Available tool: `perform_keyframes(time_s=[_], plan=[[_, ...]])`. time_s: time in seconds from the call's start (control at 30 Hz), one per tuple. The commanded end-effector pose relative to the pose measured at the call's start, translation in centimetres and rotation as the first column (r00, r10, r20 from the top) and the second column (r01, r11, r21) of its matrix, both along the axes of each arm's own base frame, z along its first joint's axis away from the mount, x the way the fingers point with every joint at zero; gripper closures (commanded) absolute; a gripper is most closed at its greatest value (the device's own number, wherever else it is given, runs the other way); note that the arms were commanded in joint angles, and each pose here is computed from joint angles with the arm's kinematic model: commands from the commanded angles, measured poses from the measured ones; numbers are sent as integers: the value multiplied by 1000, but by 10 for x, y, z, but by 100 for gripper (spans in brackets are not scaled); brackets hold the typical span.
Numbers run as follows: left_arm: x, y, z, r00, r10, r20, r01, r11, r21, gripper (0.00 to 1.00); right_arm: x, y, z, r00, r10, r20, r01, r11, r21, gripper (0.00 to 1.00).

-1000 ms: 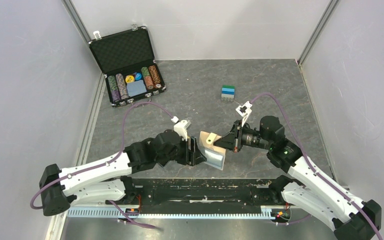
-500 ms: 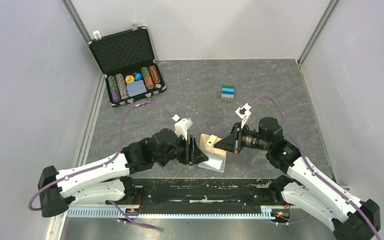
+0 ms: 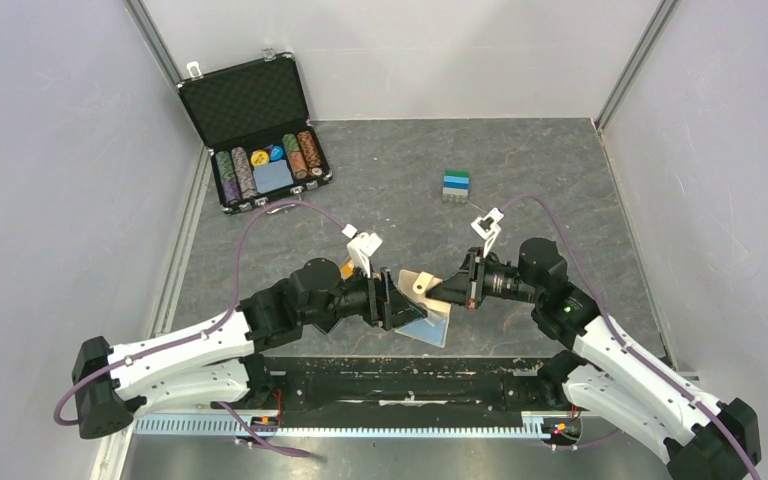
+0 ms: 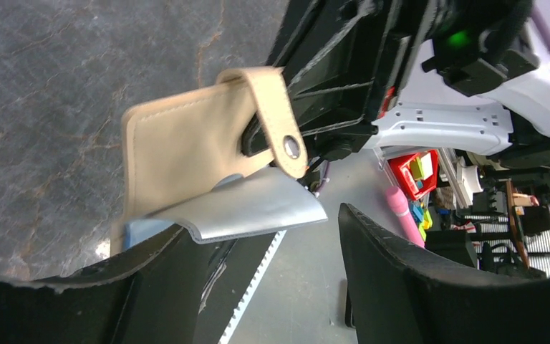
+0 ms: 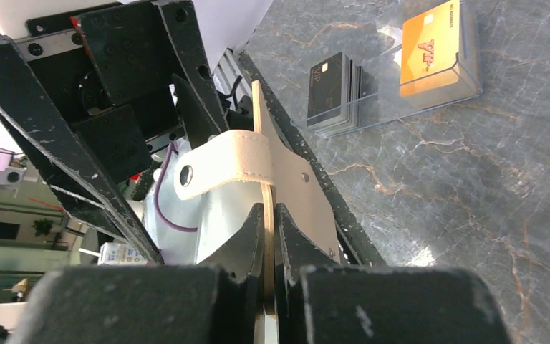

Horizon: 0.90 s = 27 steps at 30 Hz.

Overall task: Put the credit cards into the card holder
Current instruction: Open the card holder at the center of the board.

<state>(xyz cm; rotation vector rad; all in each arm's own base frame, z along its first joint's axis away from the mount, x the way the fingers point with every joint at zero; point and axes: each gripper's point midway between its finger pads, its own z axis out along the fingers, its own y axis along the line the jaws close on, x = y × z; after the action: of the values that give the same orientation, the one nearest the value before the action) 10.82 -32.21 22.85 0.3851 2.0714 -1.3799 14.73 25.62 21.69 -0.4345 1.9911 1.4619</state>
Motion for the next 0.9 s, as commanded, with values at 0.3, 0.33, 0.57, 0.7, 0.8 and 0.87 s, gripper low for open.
perform_keyframes(time_s=[0.3, 0.33, 0.57, 0.7, 0.8, 0.87], plan=[[-7, -24, 27, 958, -194, 212, 197, 980, 6, 59, -7, 5, 29, 998, 16, -54, -9, 990, 142, 100], [-7, -25, 22, 956, -207, 207, 206, 978, 26, 62, -8, 6, 31, 998, 20, -61, -10, 989, 150, 100], [8, -16, -10, 971, -159, 177, 127, 975, 181, 68, -13, 7, 44, 997, 46, -64, -33, 983, 182, 100], [31, 3, -19, 985, 14, 169, -54, 970, 236, 52, -16, 6, 39, 996, 63, -70, -50, 983, 175, 100], [35, 7, -14, 981, 55, 184, -93, 974, 206, 35, -20, 6, 33, 993, 84, -77, -70, 983, 169, 100], [37, 12, -15, 979, 79, 187, -118, 971, 208, 28, -23, 6, 30, 992, 100, -82, -86, 983, 165, 100]])
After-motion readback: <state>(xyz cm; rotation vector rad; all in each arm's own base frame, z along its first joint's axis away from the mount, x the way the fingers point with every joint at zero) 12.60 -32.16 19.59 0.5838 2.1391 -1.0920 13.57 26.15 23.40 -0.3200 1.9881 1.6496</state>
